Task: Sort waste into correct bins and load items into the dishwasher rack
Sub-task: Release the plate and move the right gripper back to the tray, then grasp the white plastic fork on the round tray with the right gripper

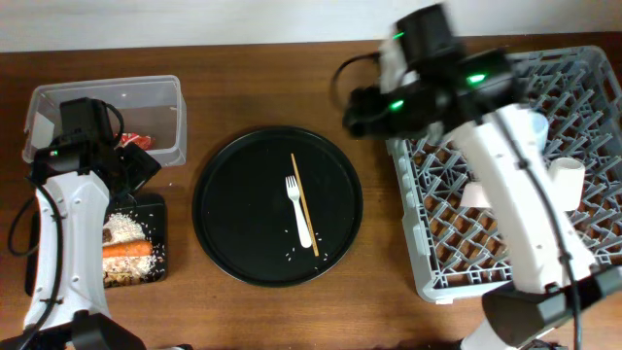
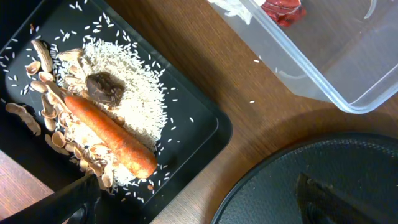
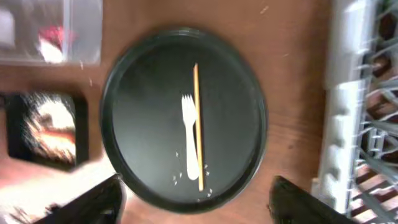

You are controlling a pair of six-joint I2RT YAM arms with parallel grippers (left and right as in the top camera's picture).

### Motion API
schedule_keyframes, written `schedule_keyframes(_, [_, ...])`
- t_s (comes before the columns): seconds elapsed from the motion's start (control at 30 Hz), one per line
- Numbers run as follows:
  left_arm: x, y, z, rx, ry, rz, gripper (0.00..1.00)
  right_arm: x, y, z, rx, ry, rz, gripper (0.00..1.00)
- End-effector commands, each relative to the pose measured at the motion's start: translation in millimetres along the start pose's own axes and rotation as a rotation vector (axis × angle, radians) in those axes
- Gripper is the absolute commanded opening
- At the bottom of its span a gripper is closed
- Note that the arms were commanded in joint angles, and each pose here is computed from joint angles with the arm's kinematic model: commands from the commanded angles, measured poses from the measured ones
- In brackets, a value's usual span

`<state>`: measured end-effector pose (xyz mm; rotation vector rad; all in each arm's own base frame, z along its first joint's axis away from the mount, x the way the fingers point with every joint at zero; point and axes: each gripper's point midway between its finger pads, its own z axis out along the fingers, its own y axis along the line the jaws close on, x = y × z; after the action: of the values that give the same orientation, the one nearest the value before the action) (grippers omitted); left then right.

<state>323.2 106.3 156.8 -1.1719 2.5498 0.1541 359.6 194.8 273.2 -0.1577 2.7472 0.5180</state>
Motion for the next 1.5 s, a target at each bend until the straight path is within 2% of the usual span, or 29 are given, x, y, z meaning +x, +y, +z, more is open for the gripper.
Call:
schedule_keyframes(0.0, [-2.6, 0.9, -0.9, -0.002, -0.006, -0.015, 0.99, 25.6, 9.3, 49.3, 0.143, 0.084, -0.090, 0.86])
schedule_keyframes(0.07, [-2.6, 0.9, -0.9, -0.002, -0.006, -0.015, 0.99, 35.0, 20.0, 72.8, 0.138, 0.120, -0.118, 0.85])
schedule_keyframes(0.13, [-2.6, 0.9, -0.9, -0.002, -0.006, -0.015, 0.99, 48.1, 32.1, 107.2, 0.142, 0.162, -0.120, 0.77])
schedule_keyframes(0.23, [-2.6, 0.9, -0.9, -0.002, -0.006, -0.015, 0.99, 59.7, 46.1, 138.8, 0.136, 0.193, -0.154, 0.71])
schedule_keyframes(0.47, [-2.6, 0.9, -0.9, -0.002, -0.006, -0.015, 0.99, 90.5, 60.5, 209.2, 0.167, 0.277, -0.180, 0.66])
schedule_keyframes(0.6, [-2.6, 1.1, -0.9, -0.003, -0.006, -0.015, 0.99, 103.8, 45.7, 240.6, 0.255, 0.309, -0.168, 0.66])
schedule_keyframes(0.93, [-2.5, 1.0, -0.9, -0.002, -0.005, -0.015, 0.99, 120.6, 32.8, 254.8, 0.289, 0.367, -0.145, 0.66])
schedule_keyframes(1.47, [-2.6, 0.9, -0.9, -0.002, -0.006, -0.015, 0.99, 134.0, 32.0, 271.8, 0.251, 0.375, -0.114, 0.67])
